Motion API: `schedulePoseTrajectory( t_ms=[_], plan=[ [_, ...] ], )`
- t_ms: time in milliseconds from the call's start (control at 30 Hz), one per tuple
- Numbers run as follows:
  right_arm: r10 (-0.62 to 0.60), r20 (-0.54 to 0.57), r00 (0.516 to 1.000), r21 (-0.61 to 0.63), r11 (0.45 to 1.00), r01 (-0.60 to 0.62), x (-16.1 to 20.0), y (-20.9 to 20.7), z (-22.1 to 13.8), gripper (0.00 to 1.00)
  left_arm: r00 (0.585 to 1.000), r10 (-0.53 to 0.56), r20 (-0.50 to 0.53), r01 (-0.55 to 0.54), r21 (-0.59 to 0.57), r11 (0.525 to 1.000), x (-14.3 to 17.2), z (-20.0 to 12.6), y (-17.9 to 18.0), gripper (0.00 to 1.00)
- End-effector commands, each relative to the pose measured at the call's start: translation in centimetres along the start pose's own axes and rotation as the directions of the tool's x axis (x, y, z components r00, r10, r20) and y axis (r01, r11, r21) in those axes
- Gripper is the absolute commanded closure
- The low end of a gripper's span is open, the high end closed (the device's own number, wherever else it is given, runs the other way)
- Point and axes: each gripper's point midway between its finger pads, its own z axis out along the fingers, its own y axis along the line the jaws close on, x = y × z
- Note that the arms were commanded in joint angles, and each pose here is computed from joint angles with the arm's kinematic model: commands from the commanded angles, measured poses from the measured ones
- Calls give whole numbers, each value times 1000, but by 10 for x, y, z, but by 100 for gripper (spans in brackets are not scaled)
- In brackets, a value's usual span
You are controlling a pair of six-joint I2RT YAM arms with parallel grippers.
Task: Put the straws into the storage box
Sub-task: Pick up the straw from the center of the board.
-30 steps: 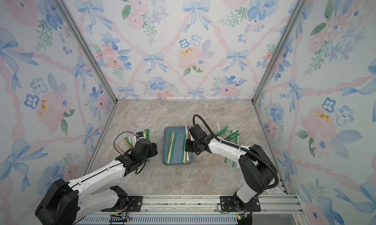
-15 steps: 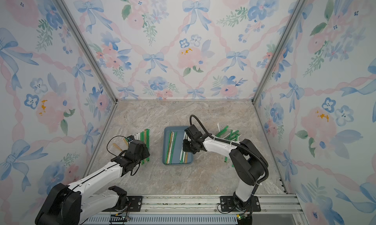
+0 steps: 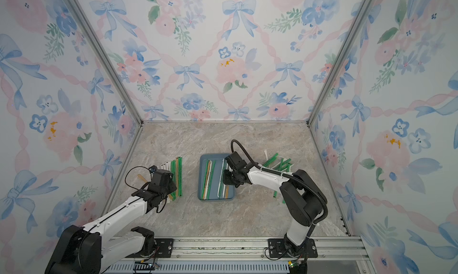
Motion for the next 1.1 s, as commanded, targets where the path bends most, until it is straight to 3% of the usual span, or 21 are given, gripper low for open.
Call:
schedulePoseTrajectory(
  t_ms=[0,733,1067],
  plan=[
    [-30,26,999,-3,1000,30,-4,7,-12,68,1000,7,-23,-8,-45,999,5,3,13,53],
    [-32,34,999,-10,999,32,-5,4,-13,68,998,10,-67,-15,-74,997,-1,16,9,73],
    [-29,38,999,-6,1000,29,-6,3,-14,68,999,16,-41,-18,-45,999,-9,10,4,75]
  ],
)
